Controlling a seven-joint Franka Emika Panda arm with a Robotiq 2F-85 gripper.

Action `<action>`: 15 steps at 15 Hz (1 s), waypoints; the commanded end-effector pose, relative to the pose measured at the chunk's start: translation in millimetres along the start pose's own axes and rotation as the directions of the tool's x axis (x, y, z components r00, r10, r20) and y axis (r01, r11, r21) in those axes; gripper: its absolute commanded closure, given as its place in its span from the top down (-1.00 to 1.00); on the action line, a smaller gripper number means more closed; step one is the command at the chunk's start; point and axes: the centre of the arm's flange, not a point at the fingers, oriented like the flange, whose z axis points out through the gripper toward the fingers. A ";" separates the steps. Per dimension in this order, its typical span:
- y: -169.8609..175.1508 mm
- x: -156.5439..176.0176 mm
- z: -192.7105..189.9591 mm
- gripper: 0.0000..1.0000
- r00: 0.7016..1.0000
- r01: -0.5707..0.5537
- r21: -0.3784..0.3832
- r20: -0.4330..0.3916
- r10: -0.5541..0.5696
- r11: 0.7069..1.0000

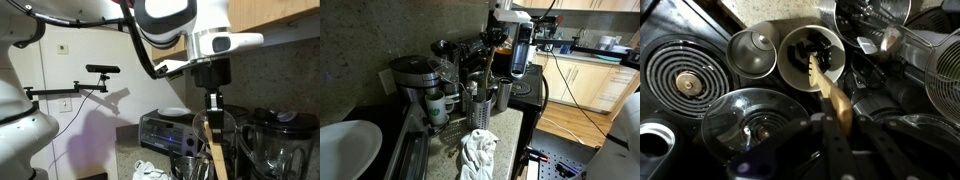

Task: Use the wooden fork to stir the pot and put it back

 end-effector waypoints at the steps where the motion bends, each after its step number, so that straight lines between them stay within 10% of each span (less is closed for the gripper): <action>1: -9.3 -3.8 41.5 -0.87 1.000 -0.020 0.025 -0.005 0.020 0.999; 7: -16.3 0.9 77.8 -0.87 0.997 -0.026 -0.054 0.074 0.030 0.998; 15: -25.8 4.0 64.4 -0.87 0.991 -0.132 -0.077 -0.039 0.129 0.988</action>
